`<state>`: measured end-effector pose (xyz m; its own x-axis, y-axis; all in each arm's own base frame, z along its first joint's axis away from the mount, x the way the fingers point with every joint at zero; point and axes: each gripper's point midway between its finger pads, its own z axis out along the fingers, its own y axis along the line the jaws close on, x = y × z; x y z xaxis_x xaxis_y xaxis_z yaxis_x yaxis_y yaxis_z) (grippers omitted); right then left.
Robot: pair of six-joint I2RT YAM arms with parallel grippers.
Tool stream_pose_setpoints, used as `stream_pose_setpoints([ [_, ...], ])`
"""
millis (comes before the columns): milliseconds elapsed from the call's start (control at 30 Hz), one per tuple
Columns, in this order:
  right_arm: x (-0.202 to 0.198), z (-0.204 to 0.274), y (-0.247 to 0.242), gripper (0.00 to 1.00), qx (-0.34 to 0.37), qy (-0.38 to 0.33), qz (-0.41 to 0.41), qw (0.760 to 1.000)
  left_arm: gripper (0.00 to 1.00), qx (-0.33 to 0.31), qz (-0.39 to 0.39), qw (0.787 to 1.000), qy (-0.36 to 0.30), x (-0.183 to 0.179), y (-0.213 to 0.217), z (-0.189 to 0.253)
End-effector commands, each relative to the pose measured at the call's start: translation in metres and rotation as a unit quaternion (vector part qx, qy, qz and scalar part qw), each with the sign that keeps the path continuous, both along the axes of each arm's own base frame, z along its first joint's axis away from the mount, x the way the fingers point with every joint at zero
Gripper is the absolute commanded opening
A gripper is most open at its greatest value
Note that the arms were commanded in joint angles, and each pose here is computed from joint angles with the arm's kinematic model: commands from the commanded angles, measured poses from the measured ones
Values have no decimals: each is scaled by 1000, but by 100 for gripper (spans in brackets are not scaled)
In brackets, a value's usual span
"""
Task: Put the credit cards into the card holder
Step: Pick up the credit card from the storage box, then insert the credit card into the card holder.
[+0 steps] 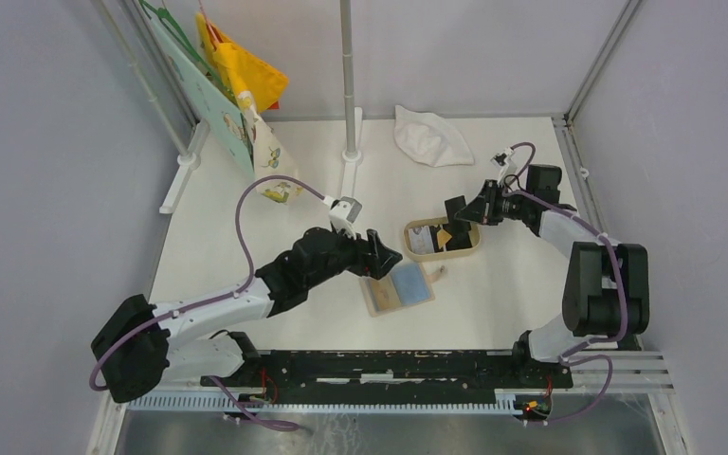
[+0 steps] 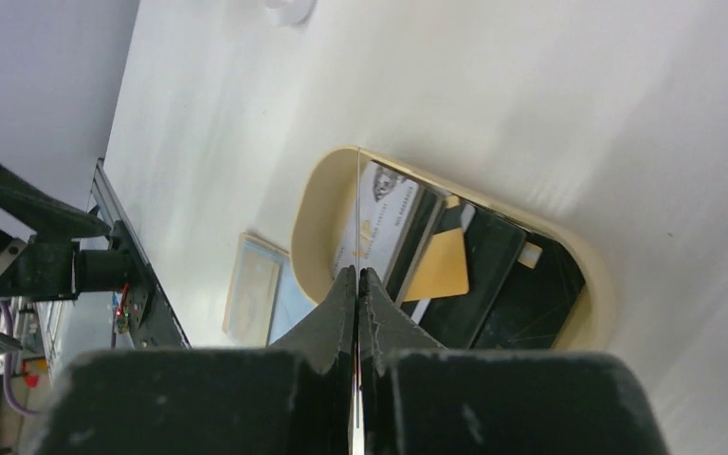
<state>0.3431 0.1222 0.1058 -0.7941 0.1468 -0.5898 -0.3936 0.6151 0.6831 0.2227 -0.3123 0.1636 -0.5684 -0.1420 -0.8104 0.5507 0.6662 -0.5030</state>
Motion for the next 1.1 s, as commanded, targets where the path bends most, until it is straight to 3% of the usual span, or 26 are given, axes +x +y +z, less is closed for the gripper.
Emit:
stream_pose_setpoints([
  [0,-11,38,14,0,33,-96,60,993,97,-83,-28,995,-45,-9,-7,48],
  [300,-49,96,38,0,113,-199,129,965,100,-163,-105,977,-85,-32,-22,73],
  [400,-60,107,49,1,125,-213,155,957,98,-152,-119,979,-69,-30,-33,63],
  [933,-107,119,102,3,149,-237,280,918,75,-159,-123,978,-54,-2,-70,49],
  [1067,-113,119,107,3,151,-238,295,913,64,-174,-134,974,-48,-3,-73,52],
])
